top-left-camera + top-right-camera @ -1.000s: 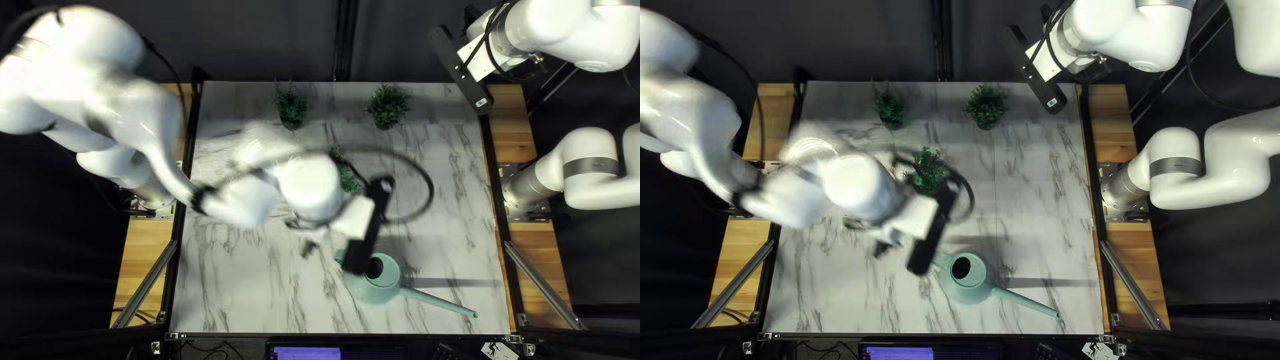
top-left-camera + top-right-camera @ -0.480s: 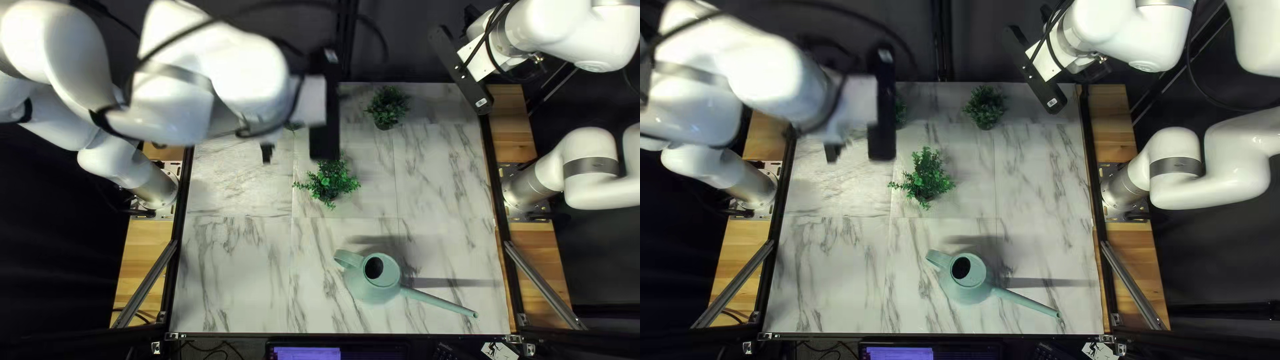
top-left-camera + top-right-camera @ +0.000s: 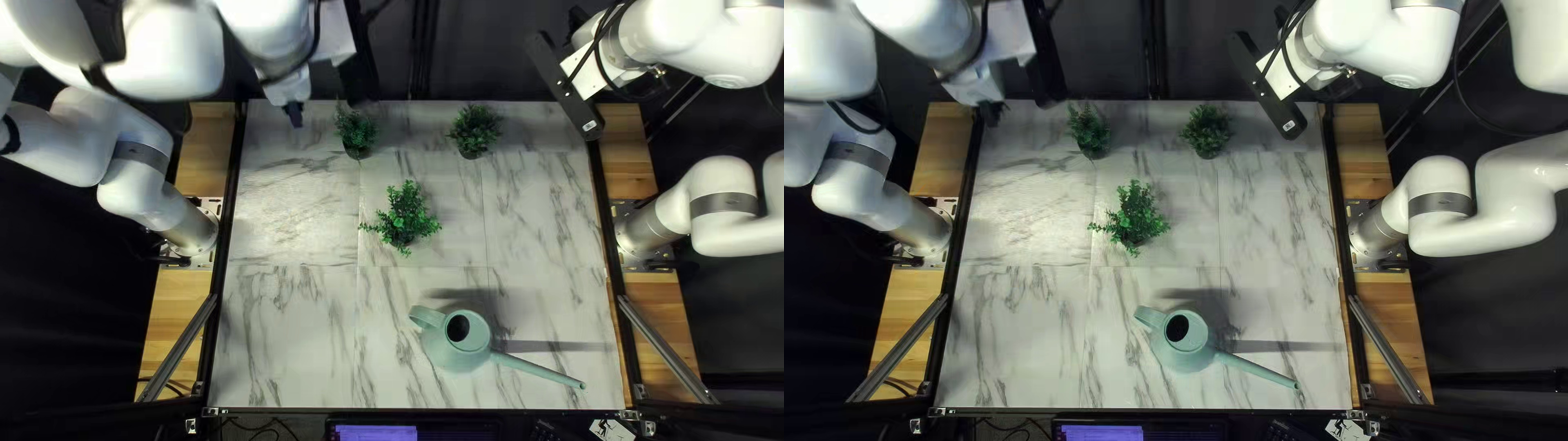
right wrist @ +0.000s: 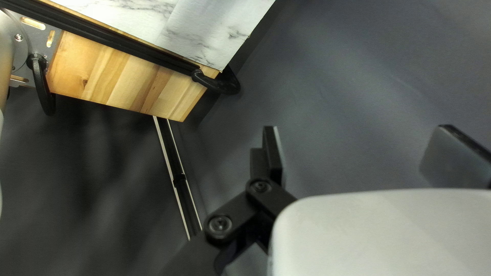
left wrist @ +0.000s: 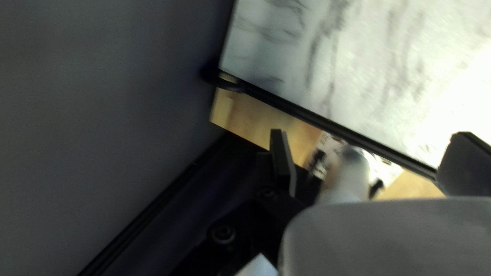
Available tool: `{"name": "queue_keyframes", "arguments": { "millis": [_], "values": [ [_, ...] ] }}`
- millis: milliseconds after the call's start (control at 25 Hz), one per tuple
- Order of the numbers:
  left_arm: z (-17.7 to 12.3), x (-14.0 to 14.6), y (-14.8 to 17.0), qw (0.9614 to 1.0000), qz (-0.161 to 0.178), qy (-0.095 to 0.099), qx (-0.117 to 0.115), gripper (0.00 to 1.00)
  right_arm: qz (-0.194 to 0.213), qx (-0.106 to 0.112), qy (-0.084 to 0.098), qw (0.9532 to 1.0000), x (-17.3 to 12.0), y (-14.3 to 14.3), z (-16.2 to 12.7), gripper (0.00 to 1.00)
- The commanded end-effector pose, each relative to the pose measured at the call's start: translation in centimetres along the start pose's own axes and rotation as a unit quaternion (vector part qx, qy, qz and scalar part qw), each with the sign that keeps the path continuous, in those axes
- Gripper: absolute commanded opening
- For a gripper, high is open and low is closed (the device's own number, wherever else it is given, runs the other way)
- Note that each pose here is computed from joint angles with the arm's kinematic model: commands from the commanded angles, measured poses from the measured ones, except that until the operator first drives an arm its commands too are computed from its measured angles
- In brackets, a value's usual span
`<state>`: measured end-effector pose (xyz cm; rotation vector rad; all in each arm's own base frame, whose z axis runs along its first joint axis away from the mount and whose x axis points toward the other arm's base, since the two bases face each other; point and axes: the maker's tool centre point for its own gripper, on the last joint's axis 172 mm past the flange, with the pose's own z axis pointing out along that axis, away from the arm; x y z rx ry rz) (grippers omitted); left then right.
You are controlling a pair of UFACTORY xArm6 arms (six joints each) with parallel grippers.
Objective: Lift water spout off of table. Pick up water spout to simulate watering fake plants
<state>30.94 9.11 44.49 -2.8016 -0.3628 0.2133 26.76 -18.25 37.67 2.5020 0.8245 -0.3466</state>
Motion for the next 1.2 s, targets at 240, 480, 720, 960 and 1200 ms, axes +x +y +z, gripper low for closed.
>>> {"name": "queue_keyframes", "arguments": {
  "millis": [240,480,720,960,1200],
  "values": [
    [-1.2,-0.3,2.9,0.9957,0.056,-0.020,-0.072,1.00,0.000,0.000,0.000,1.0000,0.0,0.0,0.0,1.00],
    [-1.2,-0.3,2.9,0.9957,0.056,-0.020,-0.072,1.00,0.000,0.000,0.000,1.0000,0.0,0.0,0.0,1.00],
    [-1.2,-0.3,2.9,0.9957,0.056,-0.020,-0.072,1.00,0.000,0.000,0.000,1.0000,0.0,0.0,0.0,1.00],
    [-1.2,-0.3,2.9,0.9957,0.056,-0.020,-0.072,1.00,0.000,0.000,0.000,1.0000,0.0,0.0,0.0,1.00],
    [-1.2,-0.3,2.9,0.9957,0.056,-0.020,-0.072,1.00,0.000,0.000,0.000,1.0000,0.0,0.0,0.0,1.00]
  ]
}}
